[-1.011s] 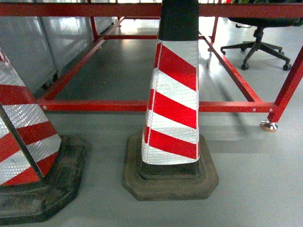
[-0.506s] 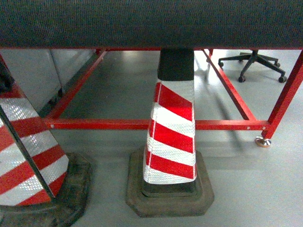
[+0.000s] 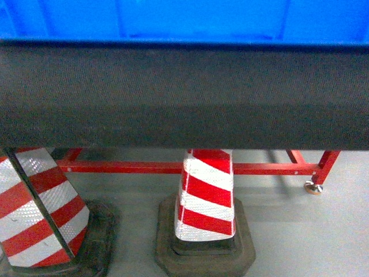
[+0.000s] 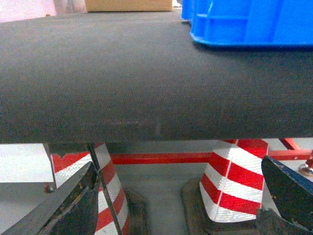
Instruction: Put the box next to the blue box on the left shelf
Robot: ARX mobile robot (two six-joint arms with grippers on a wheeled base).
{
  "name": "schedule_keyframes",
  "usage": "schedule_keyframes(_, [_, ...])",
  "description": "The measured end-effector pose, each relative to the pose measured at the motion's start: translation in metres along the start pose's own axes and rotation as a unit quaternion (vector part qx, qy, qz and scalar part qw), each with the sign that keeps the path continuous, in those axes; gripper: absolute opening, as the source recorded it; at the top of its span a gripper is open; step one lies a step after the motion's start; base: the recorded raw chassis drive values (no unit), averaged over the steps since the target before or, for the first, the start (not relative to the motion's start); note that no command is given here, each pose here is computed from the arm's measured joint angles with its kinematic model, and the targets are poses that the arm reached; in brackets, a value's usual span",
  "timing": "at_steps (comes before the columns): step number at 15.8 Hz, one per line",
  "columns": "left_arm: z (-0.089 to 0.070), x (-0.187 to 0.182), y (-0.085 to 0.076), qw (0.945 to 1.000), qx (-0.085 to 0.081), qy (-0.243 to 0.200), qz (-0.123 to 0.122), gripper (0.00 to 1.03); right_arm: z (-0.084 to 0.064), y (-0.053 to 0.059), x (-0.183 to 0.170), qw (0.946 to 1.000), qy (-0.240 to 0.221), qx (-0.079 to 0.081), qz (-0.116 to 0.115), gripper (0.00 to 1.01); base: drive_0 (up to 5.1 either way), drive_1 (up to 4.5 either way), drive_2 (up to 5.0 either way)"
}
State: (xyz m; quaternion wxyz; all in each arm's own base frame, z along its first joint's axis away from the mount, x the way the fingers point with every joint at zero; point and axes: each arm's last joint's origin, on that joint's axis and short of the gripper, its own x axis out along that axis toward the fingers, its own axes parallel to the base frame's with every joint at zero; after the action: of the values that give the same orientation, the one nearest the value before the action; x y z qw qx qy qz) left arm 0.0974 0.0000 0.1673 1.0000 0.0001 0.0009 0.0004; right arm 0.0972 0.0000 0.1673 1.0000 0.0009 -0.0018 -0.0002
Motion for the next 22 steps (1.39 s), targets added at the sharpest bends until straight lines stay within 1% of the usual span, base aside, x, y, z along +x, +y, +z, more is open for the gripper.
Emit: schedule_keyframes(22, [0.0001, 0.0, 0.0, 1.0, 0.0, -0.001, 0.0, 0.98, -0.0001, 0.0, 0.0, 1.0, 0.0, 0.0, 0.0, 0.98, 0.0, 0.0, 0.0])
